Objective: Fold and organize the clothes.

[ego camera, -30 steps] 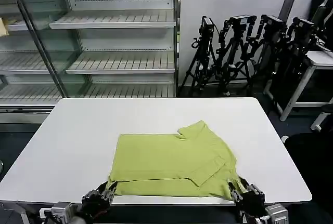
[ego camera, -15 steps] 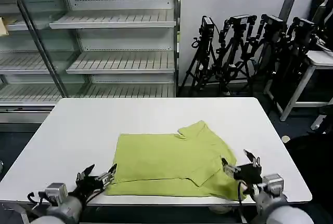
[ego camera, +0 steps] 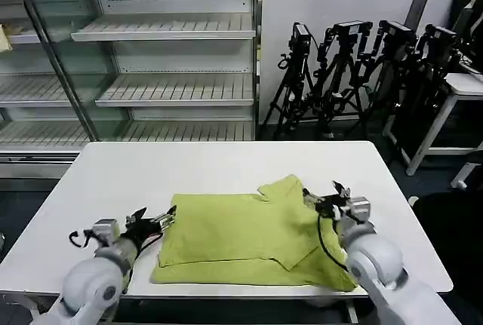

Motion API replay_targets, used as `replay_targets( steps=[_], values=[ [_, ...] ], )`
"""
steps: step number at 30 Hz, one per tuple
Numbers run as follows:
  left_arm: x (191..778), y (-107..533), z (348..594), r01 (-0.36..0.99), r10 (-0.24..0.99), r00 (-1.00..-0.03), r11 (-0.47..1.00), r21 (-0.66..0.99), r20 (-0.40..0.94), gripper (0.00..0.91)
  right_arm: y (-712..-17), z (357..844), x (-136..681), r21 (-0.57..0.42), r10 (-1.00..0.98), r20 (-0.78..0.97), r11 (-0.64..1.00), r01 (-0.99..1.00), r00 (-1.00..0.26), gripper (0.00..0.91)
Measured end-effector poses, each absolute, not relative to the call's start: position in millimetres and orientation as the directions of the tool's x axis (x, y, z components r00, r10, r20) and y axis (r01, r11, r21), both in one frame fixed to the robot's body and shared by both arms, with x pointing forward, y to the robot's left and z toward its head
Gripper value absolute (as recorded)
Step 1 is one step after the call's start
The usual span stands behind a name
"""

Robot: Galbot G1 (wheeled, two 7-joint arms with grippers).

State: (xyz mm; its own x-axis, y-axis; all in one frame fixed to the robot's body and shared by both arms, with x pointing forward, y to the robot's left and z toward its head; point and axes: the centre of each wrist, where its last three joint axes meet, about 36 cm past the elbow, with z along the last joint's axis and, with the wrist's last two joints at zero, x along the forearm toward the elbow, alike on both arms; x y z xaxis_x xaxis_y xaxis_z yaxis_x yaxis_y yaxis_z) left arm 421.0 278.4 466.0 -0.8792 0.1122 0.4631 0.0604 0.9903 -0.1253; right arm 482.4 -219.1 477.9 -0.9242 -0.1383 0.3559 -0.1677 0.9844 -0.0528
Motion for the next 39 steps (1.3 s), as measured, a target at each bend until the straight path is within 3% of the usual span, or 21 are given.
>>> replay_targets(
  steps=[16,17,18,19,20,21,22,39],
  values=[
    [492.6,273.8,437.5,0.054,0.066,-0.855,0.998,-0.038,0.514,0.907,-185.0,448.8,553.2,-0.011,-0.138,0.458,0.987,-0.160,-0.878,0.907],
    [494.0,273.3,436.3,0.056,0.066,-0.854,0.998,-0.035,0.516,0.786,-184.6,447.2,555.0,-0.008,-0.137,0.464,0.987,-0.158,-0.875,0.907],
    [495.1,272.8,435.3,0.057,0.065,-0.853,0.998,-0.032,0.517,0.413,-184.7,446.0,556.2,-0.005,-0.135,0.468,0.988,-0.155,-0.873,0.907],
    [496.2,272.5,434.3,0.058,0.065,-0.853,0.998,-0.030,0.518,0.030,-184.9,444.8,557.2,-0.002,-0.133,0.472,0.988,-0.152,-0.871,0.756],
    [496.9,272.4,433.5,0.059,0.065,-0.853,0.998,-0.027,0.517,0.030,-184.9,443.6,558.2,0.001,-0.132,0.477,0.989,-0.149,-0.869,0.574],
    [497.5,272.3,433.1,0.061,0.066,-0.854,0.998,-0.027,0.515,0.030,-185.0,442.7,558.9,0.004,-0.131,0.481,0.989,-0.147,-0.867,0.141],
    [498.3,272.5,432.7,0.063,0.068,-0.855,0.998,-0.027,0.514,0.030,-185.1,441.9,559.4,0.006,-0.129,0.484,0.990,-0.144,-0.866,0.000],
    [488.3,265.9,428.3,0.109,0.132,-0.847,0.991,-0.075,0.515,0.030,-186.4,433.6,553.3,0.060,-0.136,0.507,0.991,-0.122,-0.851,0.000]
  ],
)
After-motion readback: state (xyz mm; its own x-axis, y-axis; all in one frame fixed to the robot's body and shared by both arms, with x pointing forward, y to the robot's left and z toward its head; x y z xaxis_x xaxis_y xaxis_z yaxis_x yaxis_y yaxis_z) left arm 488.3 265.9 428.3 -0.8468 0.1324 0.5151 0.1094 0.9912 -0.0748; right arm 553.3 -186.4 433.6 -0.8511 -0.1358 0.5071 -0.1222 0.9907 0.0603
